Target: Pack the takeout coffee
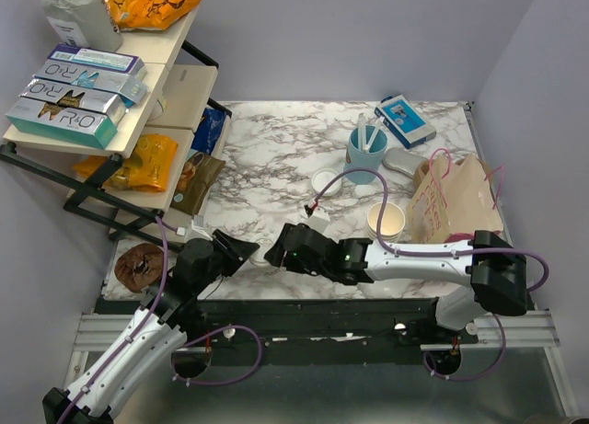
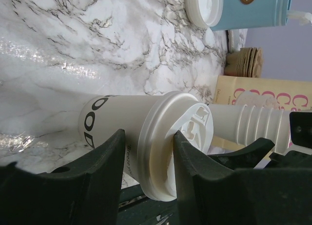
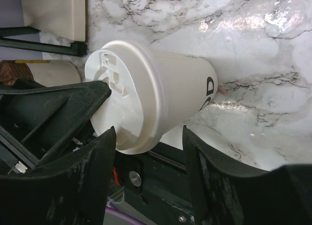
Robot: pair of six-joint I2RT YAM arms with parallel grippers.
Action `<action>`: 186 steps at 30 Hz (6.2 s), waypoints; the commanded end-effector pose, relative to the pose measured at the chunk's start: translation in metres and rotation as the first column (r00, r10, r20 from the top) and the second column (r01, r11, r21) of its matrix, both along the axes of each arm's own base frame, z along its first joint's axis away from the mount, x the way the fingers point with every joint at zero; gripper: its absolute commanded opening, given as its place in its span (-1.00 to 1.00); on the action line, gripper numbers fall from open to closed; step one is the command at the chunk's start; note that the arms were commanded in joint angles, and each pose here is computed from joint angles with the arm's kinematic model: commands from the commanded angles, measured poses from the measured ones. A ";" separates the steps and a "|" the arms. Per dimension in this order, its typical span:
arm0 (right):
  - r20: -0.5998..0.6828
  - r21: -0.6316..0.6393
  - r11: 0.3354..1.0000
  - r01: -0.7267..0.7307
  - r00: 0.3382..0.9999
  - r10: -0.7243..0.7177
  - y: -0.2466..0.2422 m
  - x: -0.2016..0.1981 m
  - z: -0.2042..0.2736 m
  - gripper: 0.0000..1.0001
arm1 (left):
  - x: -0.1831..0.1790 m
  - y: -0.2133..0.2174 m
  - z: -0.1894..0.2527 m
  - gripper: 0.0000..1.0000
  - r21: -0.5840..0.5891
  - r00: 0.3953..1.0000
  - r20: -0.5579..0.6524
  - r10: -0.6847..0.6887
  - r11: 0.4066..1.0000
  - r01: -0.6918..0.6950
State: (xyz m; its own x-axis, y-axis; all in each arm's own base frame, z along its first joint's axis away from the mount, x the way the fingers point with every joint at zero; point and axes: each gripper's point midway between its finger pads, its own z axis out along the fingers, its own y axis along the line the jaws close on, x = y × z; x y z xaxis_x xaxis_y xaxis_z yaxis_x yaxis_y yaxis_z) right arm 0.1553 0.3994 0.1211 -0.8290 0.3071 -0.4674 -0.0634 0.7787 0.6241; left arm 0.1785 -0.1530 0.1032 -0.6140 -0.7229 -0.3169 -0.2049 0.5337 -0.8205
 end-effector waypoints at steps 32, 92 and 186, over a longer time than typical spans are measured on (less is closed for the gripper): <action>-0.009 -0.320 0.905 -0.281 0.956 0.294 -0.041 0.024 -0.075 -0.99 | -0.046 0.000 -0.040 0.44 0.100 0.963 -0.214 -0.161 0.978 0.186; -0.047 0.286 0.904 -0.317 0.938 0.343 0.002 0.161 0.078 -0.99 | -0.013 0.013 0.037 0.98 0.193 0.995 -0.071 -0.067 0.978 0.079; 0.583 -0.234 0.968 0.095 0.810 0.062 -0.183 0.221 0.227 1.00 | -0.002 0.000 0.073 0.98 0.211 0.986 0.043 -0.161 0.966 0.149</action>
State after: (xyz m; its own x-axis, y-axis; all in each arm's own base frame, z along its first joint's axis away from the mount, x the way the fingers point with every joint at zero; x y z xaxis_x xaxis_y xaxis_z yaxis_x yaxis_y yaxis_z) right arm 0.3607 0.2811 0.3173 -0.5743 0.2098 -0.7913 -0.4175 0.7564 0.5036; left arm 0.1702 -0.1445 0.1487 -0.6929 -0.5809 -0.4270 -0.1736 0.7093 -0.6832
